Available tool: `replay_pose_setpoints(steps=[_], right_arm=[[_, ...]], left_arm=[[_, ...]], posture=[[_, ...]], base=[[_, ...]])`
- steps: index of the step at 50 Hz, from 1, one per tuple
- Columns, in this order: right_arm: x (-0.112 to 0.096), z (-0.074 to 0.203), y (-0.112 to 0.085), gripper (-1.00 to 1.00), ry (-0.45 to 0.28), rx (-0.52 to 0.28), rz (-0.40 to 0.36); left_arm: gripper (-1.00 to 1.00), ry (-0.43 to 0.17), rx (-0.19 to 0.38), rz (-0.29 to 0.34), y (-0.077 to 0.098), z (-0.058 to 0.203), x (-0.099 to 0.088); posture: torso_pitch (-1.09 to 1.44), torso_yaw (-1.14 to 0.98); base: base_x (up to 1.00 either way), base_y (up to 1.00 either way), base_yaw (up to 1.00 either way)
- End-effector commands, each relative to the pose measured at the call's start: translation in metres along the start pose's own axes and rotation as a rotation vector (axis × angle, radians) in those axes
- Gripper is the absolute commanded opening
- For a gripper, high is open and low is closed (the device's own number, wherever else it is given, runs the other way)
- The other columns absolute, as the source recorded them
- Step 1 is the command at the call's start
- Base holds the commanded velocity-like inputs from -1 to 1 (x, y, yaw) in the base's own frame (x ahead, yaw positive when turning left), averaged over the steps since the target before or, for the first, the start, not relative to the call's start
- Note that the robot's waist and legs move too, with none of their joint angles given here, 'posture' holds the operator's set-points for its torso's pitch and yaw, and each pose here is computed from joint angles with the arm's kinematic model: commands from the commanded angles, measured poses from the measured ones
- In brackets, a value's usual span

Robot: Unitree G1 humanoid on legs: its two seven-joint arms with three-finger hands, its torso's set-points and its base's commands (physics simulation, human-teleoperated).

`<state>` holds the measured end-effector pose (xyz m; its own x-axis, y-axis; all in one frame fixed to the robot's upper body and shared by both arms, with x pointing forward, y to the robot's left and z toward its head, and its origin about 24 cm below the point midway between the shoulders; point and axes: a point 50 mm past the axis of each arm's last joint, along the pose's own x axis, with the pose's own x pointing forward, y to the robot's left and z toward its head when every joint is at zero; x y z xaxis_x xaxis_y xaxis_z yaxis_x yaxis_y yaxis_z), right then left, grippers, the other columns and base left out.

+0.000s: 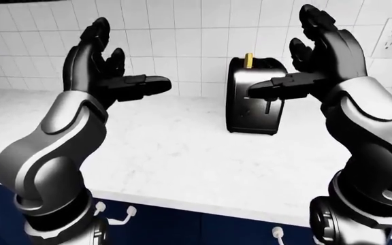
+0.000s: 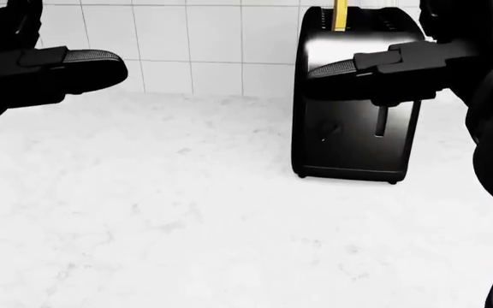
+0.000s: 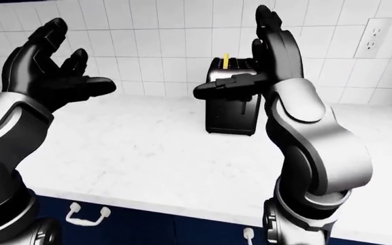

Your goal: Push down the lever of the toaster to turn it on.

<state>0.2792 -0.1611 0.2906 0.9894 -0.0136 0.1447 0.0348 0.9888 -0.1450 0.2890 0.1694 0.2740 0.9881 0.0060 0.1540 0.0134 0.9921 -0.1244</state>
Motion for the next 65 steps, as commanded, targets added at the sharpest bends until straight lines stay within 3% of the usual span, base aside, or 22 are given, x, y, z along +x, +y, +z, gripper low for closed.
replay_pose_setpoints(steps=[1,32,65], right_arm=[[0.001,0.011,-0.003,1.00,-0.060,-0.008,-0.022],[0.020,-0.027,0.008,1.00,0.029,0.015,0.013],[0.041,-0.063,0.007,1.00,0.127,0.001,-0.012]], left_arm=[[1.00,-0.074,-0.007,-0.006,-0.001,0.014,-0.001],[1.00,-0.085,-0.010,0.003,0.001,0.018,-0.003],[1.00,-0.087,-0.012,0.006,0.001,0.020,-0.004]], posture=[[-0.49,0.00],[-0.49,0.00],[-0.49,0.00]], base=[[0.00,0.00,0.00],[0.00,0.00,0.00],[0.00,0.00,0.00]])
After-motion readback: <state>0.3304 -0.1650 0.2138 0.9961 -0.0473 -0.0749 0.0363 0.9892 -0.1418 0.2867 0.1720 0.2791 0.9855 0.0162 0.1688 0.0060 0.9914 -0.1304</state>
